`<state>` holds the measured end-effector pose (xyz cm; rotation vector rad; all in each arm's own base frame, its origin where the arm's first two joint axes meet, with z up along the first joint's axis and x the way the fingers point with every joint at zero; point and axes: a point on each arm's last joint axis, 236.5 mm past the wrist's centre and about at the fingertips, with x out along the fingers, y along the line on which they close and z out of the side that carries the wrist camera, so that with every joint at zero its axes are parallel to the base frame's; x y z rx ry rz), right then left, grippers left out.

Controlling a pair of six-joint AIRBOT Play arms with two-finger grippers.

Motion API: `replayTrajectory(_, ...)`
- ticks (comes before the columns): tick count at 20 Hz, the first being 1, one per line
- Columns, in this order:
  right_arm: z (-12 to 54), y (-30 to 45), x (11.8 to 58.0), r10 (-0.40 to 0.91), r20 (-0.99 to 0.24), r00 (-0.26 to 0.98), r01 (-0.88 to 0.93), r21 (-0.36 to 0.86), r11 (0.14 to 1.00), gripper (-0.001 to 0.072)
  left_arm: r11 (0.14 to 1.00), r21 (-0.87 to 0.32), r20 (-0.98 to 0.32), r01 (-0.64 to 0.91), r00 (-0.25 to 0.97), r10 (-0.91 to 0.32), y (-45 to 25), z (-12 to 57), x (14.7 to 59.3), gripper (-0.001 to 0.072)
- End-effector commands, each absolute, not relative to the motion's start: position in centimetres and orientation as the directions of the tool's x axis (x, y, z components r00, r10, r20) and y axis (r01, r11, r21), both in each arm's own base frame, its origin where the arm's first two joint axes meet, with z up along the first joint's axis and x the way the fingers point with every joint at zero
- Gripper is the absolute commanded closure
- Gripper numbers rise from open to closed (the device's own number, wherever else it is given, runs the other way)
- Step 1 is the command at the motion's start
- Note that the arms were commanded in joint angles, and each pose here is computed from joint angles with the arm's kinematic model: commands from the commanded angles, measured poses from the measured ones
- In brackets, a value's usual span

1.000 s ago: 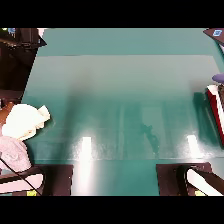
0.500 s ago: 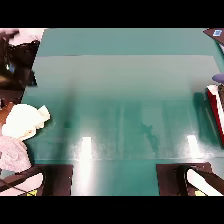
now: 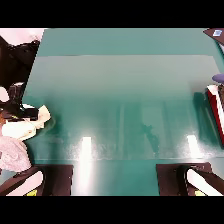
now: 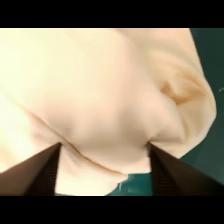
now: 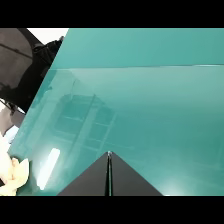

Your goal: Fold the shirts.

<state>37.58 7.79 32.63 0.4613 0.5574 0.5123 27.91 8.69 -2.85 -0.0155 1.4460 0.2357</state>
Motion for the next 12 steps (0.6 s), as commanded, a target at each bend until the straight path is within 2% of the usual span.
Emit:
replayTrajectory(1, 32.6, 7.8, 37.6, 0.57, -0.377, 0.73, -0.328, 0.537, 0.777, 0.0695, 0.972, 0.136, -0.978, -0.189, 0.13, 0.162, 9.2, -4.1, 28.0, 0.0347)
replayTrajectory(2, 32.6, 7.8, 37.6, 0.57, -0.377, 0.73, -0.328, 0.537, 0.777, 0.0695, 0.973, 0.132, -0.979, -0.19, 0.128, 0.157, 9.1, -4.1, 27.9, 0.053)
replayTrajectory(3, 32.6, 7.8, 37.6, 0.569, -0.377, 0.731, -0.328, 0.537, 0.777, 0.0695, 0.974, 0.123, -0.98, -0.191, 0.131, 0.149, 8.9, -3.9, 28.1, 0.0671)
replayTrajectory(5, 32.7, 7.8, 37.6, 0.569, -0.375, 0.732, -0.328, 0.538, 0.777, 0.0695, 0.984, 0.067, -0.982, -0.166, 0.162, 0.094, 7.7, -2.1, 29.2, 0.068)
replayTrajectory(8, 33.4, 7.4, 38.2, 0.551, -0.344, 0.76, -0.324, 0.536, 0.78, 0.0695, 0.997, -0.075, -0.95, -0.017, 0.306, -0.067, 2.8, 5.4, 33.4, 0.068)
replayTrajectory(10, 34.4, 6.9, 38.8, 0.528, -0.307, 0.792, -0.318, 0.532, 0.785, 0.0695, 0.956, -0.212, -0.864, 0.2, 0.419, -0.279, -4.2, 13.4, 35.5, 0.068)
replayTrajectory(12, 34.9, 6.5, 39.3, 0.513, -0.284, 0.81, -0.313, 0.53, 0.788, 0.0695, 0.843, -0.285, -0.73, 0.457, 0.467, -0.499, -11.9, 22.1, 34.8, 0.068)
